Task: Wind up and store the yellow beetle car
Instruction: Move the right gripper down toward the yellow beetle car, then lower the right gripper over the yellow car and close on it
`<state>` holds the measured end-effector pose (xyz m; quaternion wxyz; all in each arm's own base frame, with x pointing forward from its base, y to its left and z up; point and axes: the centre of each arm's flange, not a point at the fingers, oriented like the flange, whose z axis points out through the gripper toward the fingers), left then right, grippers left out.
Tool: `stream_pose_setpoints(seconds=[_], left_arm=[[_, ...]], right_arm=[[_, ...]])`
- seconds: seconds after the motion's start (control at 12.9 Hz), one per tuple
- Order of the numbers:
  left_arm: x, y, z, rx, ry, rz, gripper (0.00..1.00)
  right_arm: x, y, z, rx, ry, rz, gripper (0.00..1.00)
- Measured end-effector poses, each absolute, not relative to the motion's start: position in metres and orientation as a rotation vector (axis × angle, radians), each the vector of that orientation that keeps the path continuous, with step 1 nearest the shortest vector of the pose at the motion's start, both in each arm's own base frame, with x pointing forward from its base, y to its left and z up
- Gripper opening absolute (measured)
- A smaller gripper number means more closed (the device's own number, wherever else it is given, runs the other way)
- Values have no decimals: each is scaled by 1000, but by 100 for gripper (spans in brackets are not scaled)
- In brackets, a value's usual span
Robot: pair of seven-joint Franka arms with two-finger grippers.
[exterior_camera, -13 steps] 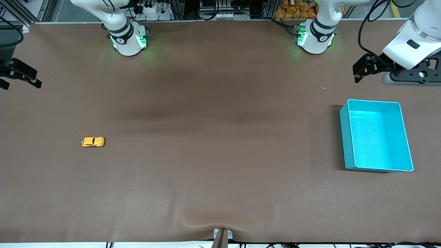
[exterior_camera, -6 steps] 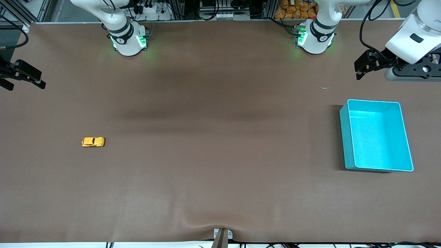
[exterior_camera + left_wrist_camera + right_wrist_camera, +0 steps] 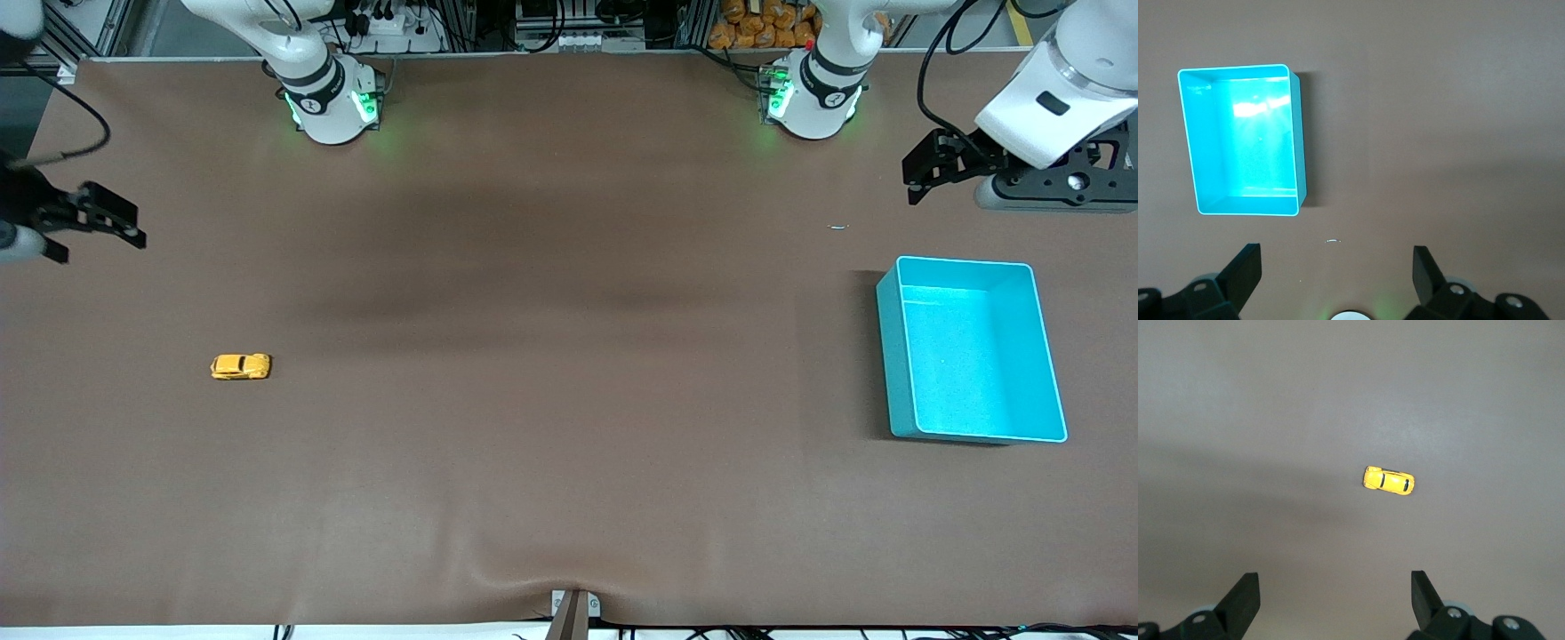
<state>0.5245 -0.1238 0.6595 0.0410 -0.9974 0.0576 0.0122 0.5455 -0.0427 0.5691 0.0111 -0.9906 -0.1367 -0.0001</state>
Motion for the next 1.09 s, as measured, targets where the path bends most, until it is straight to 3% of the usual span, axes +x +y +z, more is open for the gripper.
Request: stream_pose_setpoints(seconds=[0.47,0.85,1.09], left_arm=[[525,-135,649,-3050,206,68,100],[526,-136,646,-3050,209,78,100],[530,-137,637,-3048,210,103,100]], right_arm=[[543,-46,432,-2934,-1152,-76,100],[550,-66,345,-2598,-1784,5,100],[553,-69,299,-2448,-1940,62,100]])
